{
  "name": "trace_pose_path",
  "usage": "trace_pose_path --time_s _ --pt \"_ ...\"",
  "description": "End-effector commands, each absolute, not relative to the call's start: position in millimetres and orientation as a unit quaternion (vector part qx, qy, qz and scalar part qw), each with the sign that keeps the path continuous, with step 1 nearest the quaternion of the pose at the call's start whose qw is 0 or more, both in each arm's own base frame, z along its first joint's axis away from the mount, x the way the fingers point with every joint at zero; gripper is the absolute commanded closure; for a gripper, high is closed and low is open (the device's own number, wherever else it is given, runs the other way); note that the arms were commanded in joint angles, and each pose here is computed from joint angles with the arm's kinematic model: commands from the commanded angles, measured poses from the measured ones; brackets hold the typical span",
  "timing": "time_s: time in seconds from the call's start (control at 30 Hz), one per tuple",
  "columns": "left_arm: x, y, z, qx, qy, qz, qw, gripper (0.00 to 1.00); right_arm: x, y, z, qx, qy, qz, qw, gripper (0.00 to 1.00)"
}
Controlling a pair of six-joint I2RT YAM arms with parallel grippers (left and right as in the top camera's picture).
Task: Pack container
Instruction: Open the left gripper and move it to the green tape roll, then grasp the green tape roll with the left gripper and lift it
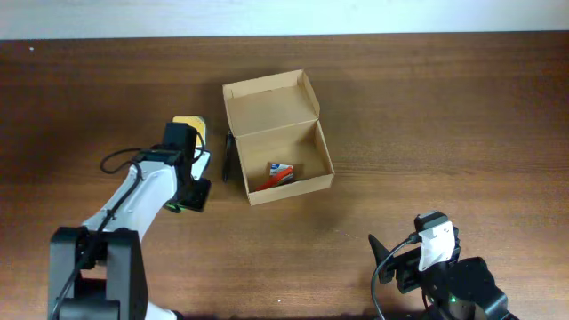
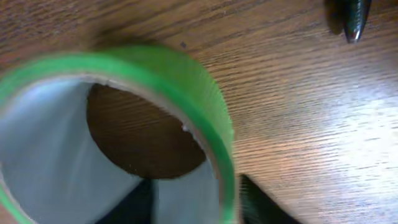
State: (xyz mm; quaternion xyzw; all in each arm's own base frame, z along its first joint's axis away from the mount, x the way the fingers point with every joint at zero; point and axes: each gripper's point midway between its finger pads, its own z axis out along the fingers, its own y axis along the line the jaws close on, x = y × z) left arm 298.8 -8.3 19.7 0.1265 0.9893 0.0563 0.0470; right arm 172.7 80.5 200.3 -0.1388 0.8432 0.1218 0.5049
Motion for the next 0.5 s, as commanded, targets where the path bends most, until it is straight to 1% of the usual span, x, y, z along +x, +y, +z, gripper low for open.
trace_pose_path --time_s 0.0,0.07,0.2,0.37,0.47 --pt "294 -9 14 0.125 0.990 0.049 0.037 0.69 174 77 201 -0.129 0.843 0.117 0.509 0.01" --pt "294 -9 14 0.125 0.990 0.049 0.037 0.77 174 77 201 -0.129 0.843 0.117 0.510 0.01" --pt "295 -9 15 0.125 0.990 0.049 0.039 0.98 174 77 201 -0.129 0.843 0.117 0.510 0.01" --pt "302 -11 24 0.112 0.991 0.045 0.049 0.98 174 77 201 -0.129 0.843 0.117 0.509 0.01" --pt "307 -12 41 0.111 0.991 0.043 0.063 0.98 174 77 201 -0.129 0.843 0.117 0.510 0.01"
